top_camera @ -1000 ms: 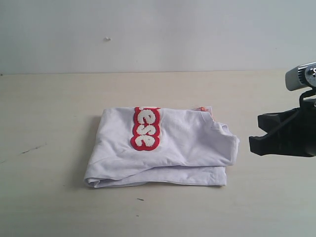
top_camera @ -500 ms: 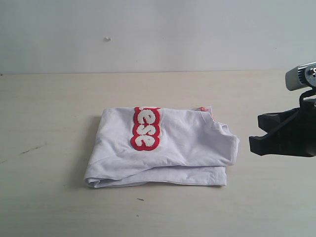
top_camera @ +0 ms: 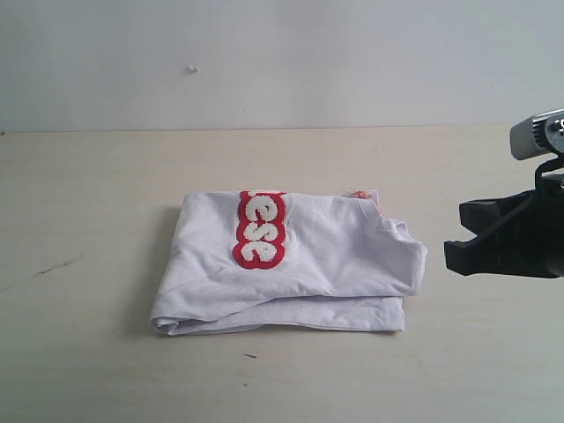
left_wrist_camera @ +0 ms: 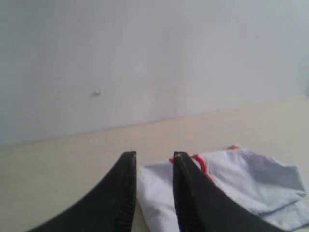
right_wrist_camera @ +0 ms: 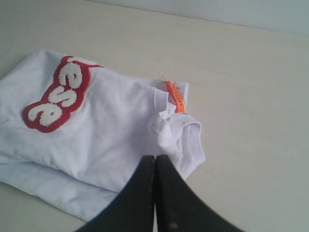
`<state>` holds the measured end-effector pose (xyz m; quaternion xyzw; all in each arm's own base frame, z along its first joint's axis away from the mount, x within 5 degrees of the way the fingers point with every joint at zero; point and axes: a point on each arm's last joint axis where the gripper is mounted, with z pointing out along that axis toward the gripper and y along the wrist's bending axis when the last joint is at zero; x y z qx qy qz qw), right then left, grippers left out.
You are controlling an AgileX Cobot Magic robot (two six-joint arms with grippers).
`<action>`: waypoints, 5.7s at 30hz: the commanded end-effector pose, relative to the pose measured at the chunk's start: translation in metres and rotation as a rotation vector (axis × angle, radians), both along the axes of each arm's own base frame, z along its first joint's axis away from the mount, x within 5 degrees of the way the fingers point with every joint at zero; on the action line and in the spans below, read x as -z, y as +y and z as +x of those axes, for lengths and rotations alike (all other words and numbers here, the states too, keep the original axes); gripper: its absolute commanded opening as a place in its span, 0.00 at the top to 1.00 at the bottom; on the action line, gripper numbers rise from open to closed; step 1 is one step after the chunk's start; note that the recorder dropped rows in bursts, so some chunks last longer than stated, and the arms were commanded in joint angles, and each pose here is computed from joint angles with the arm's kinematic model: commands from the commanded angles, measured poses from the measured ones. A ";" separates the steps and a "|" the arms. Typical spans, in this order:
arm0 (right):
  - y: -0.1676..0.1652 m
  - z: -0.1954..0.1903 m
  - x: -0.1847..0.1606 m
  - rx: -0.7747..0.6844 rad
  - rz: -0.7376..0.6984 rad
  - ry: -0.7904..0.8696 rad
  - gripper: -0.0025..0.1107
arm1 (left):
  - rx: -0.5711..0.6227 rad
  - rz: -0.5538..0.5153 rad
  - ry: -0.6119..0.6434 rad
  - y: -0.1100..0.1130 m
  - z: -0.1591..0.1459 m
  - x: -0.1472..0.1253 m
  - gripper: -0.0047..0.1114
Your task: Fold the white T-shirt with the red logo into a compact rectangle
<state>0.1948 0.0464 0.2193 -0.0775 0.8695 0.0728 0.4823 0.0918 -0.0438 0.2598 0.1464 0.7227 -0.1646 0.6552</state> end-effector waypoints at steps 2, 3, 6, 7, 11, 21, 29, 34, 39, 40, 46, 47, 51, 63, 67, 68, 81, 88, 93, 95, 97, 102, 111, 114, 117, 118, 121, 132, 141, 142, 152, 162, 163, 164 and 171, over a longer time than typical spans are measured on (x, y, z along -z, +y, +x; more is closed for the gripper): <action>0.000 0.000 -0.002 -0.006 0.004 -0.027 0.98 | -0.054 0.036 0.149 0.005 -0.001 0.018 0.72; 0.000 0.000 -0.002 -0.006 0.004 -0.027 0.98 | -0.055 0.053 0.154 0.006 -0.001 0.021 0.72; 0.000 0.000 -0.002 -0.006 0.004 -0.027 0.98 | -0.060 0.075 0.176 0.007 -0.002 0.031 0.72; 0.000 0.000 -0.002 -0.006 0.004 -0.027 0.98 | -0.069 0.071 0.182 0.008 -0.002 0.033 0.72; 0.000 0.000 -0.002 -0.006 0.004 -0.027 0.98 | -0.116 0.045 0.194 0.012 -0.001 0.036 0.72; 0.000 0.000 -0.002 -0.006 0.004 -0.027 0.98 | -0.168 -0.051 0.243 0.015 -0.001 0.049 0.72; 0.000 0.000 -0.002 -0.006 0.004 -0.027 0.98 | -0.278 -0.097 0.166 0.027 -0.007 0.064 0.72; 0.000 0.000 -0.002 -0.006 0.004 -0.027 0.98 | -0.359 -0.111 0.152 0.035 -0.009 0.066 0.72; 0.000 0.000 -0.002 -0.007 0.002 -0.027 0.98 | -0.436 -0.112 0.203 0.041 -0.012 0.071 0.72; 0.000 0.000 -0.002 -0.007 0.002 -0.027 0.98 | -0.442 -0.109 0.203 0.042 -0.013 0.071 0.72; 0.000 0.000 -0.002 -0.007 0.002 -0.027 0.98 | -0.468 -0.066 0.232 0.044 -0.020 0.075 0.72; 0.000 0.000 -0.002 -0.007 0.002 -0.027 0.98 | -0.469 -0.051 0.232 0.045 -0.021 0.076 0.72; 0.000 0.000 -0.002 -0.007 0.002 -0.027 0.98 | -0.485 -0.029 0.254 0.046 -0.028 0.080 0.72; 0.000 0.000 -0.002 -0.007 0.002 -0.027 0.98 | -0.460 0.192 0.149 0.048 -0.039 0.079 0.72; 0.000 0.000 -0.002 -0.007 0.002 -0.027 0.98 | -0.475 0.110 0.167 0.048 -0.039 0.079 0.72; 0.000 0.000 -0.002 -0.007 0.002 -0.027 0.98 | -0.480 0.084 0.172 0.048 -0.039 0.079 0.72; 0.000 0.000 -0.002 -0.006 0.004 -0.026 0.98 | -0.465 0.142 0.159 0.048 -0.039 0.079 0.72; 0.000 0.000 -0.002 -0.005 0.006 -0.026 0.98 | -0.433 0.182 0.151 0.046 -0.039 0.079 0.72; 0.000 0.000 -0.002 -0.005 0.006 -0.026 0.98 | -0.436 0.167 0.155 0.046 -0.039 0.079 0.72; 0.000 0.000 -0.002 -0.006 0.004 -0.026 0.98 | -0.437 0.169 0.154 0.046 -0.039 0.079 0.72; 0.000 0.000 -0.002 -0.006 0.004 -0.026 0.98 | -0.437 0.169 0.154 0.046 -0.039 0.079 0.72; 0.000 0.000 -0.002 -0.006 0.004 -0.026 0.98 | -0.437 0.169 0.154 0.046 -0.039 0.079 0.72; 0.000 0.000 -0.002 -0.005 0.005 -0.026 0.98 | -0.436 0.171 0.154 0.046 -0.039 0.079 0.72; 0.000 0.000 -0.002 -0.006 0.004 -0.026 0.98 | -0.436 0.171 0.154 0.046 -0.039 0.079 0.72; 0.000 0.000 -0.002 -0.006 0.004 -0.026 0.98 | -0.436 0.171 0.154 0.046 -0.039 0.079 0.72; 0.000 0.000 -0.002 -0.006 0.004 -0.026 0.98 | -0.436 0.171 0.154 0.046 -0.039 0.079 0.72; 0.000 0.000 -0.002 -0.006 0.004 -0.026 0.98 | -0.436 0.171 0.154 0.046 -0.039 0.079 0.72; -0.004 -0.012 -0.005 0.007 -0.013 0.020 0.98 | -0.436 0.171 0.154 0.046 -0.039 0.079 0.72; -0.021 -0.064 -0.036 0.043 0.031 -0.198 0.98 | -0.436 0.171 0.154 0.046 -0.039 0.079 0.72; -0.027 -0.073 -0.032 0.077 0.035 -0.223 0.98 | -0.436 0.171 0.154 0.046 -0.039 0.079 0.72; -0.049 -0.113 0.005 0.258 0.026 -0.321 0.98 | -0.436 0.171 0.154 0.046 -0.039 0.079 0.72; -0.053 -0.130 0.023 0.330 0.021 -0.413 0.98 | -0.436 0.171 0.154 0.046 -0.039 0.079 0.72; -0.053 -0.131 0.023 0.333 0.021 -0.423 0.98 | -0.436 0.171 0.154 0.046 -0.039 0.079 0.72; -0.053 -0.132 0.022 0.333 0.022 -0.433 0.98 | -0.436 0.171 0.154 0.046 -0.039 0.079 0.72; -0.054 -0.135 0.028 0.345 0.015 -0.376 0.98 | -0.436 0.171 0.154 0.046 -0.039 0.079 0.72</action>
